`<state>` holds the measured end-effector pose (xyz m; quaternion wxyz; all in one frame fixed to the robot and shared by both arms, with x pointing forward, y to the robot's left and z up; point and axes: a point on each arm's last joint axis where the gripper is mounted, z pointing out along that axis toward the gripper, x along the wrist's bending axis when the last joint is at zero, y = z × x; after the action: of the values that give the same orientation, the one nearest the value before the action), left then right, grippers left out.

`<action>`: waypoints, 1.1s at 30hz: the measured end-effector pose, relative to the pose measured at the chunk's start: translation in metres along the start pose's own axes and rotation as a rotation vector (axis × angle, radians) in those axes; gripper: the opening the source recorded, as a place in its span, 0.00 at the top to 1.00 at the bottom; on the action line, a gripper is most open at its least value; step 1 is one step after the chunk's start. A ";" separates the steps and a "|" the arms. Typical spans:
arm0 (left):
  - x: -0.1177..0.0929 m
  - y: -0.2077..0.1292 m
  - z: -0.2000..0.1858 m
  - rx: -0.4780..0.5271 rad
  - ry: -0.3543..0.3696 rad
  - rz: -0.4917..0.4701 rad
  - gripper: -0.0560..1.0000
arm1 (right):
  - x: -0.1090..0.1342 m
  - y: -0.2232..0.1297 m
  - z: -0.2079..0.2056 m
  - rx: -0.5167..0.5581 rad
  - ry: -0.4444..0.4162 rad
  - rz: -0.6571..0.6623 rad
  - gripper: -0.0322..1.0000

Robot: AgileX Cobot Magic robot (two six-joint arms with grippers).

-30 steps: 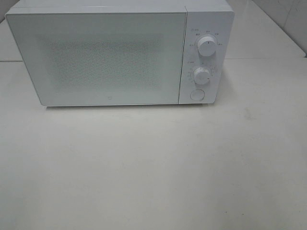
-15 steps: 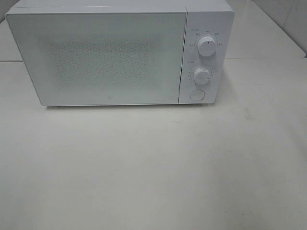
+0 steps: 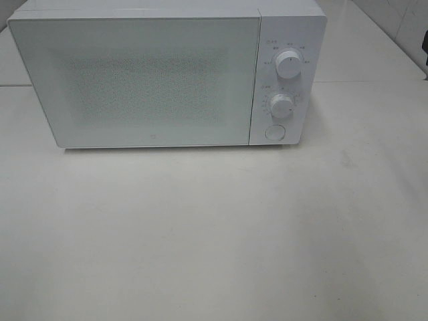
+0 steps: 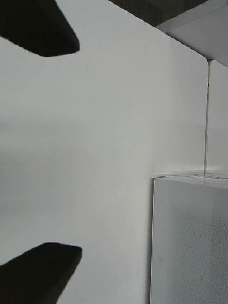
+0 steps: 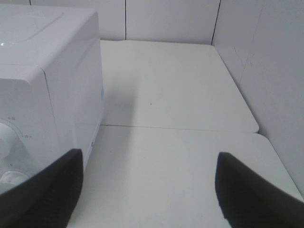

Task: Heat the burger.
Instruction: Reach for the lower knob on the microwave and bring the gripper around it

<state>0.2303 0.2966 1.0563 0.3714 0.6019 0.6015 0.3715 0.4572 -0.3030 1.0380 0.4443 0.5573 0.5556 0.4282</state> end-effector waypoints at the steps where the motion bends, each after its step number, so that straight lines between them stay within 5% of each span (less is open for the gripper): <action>1: 0.000 0.000 0.000 0.000 0.000 0.000 0.01 | 0.000 0.000 0.000 0.000 0.000 0.000 0.24; 6: 0.000 0.000 0.000 0.000 0.000 0.000 0.01 | 0.000 -0.019 -0.001 -0.107 -0.006 -0.009 0.24; 20: 0.000 0.000 0.000 0.000 0.000 0.000 0.01 | -0.005 -0.052 -0.020 -0.182 -0.115 0.054 0.24; 33: 0.000 0.000 0.000 0.000 0.000 0.000 0.01 | 0.036 -0.075 -0.015 -0.154 -0.067 -0.036 0.24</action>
<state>0.2303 0.2966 1.0563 0.3714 0.6019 0.6015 0.3715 0.4251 -0.2681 0.9683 0.5117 0.5254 0.5158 0.4428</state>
